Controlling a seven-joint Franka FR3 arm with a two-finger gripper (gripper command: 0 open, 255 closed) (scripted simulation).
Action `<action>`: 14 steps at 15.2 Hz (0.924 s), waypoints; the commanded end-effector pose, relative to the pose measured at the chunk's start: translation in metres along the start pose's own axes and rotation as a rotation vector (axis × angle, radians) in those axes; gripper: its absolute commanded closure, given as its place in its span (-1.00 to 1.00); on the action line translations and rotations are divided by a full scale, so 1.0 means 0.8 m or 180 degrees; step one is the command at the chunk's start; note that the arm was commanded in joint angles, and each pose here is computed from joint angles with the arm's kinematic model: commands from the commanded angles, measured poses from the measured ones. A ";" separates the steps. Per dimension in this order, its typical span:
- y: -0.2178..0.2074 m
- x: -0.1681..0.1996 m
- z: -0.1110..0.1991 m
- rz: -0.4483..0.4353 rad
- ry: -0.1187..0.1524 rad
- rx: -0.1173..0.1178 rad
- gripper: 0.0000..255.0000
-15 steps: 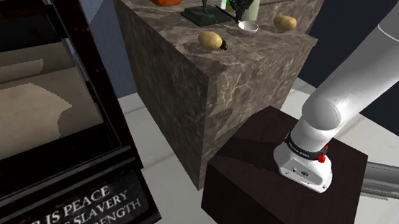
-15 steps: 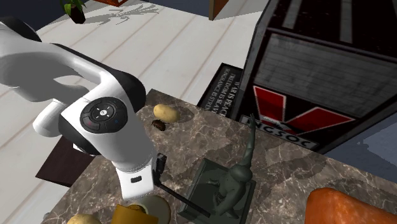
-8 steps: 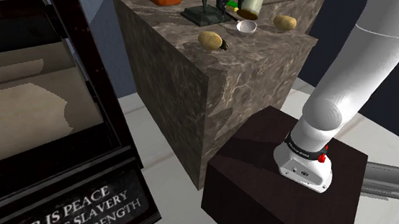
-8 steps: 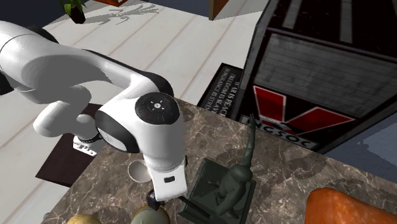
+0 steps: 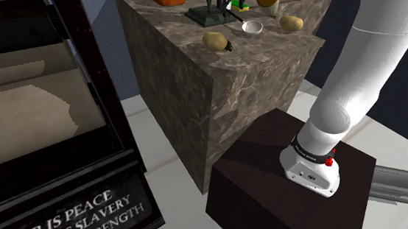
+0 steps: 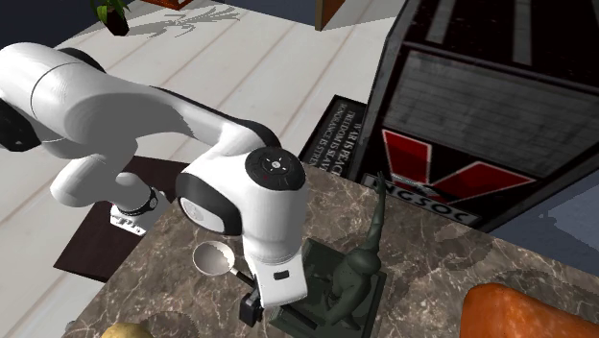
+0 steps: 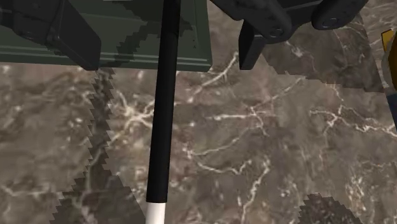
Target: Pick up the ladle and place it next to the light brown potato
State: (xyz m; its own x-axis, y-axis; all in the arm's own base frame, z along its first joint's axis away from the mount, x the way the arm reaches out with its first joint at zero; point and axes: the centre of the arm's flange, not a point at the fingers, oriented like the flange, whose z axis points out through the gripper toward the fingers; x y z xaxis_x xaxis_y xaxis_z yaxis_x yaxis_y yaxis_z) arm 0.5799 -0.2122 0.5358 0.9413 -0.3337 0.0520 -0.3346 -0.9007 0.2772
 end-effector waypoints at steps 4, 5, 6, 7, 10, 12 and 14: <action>-0.001 0.004 0.033 -0.0002 -0.0063 -0.0014 -1.00; -0.001 0.004 0.033 -0.0002 -0.0063 -0.0014 -1.00; -0.001 0.004 0.033 -0.0002 -0.0063 -0.0014 -1.00; -0.001 0.004 0.033 -0.0002 -0.0063 -0.0014 -1.00; 0.000 0.000 0.034 -0.0001 -0.0063 -0.0013 1.00; 0.002 0.001 0.030 -0.0003 -0.0062 -0.0011 1.00; 0.014 0.000 0.037 -0.0002 -0.0063 -0.0008 1.00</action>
State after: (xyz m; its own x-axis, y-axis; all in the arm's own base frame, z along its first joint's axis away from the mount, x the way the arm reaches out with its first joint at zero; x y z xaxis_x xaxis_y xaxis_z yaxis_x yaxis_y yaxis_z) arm 0.5777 -0.2197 0.5355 0.9423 -0.3243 0.0829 -0.3346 -0.9072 0.2551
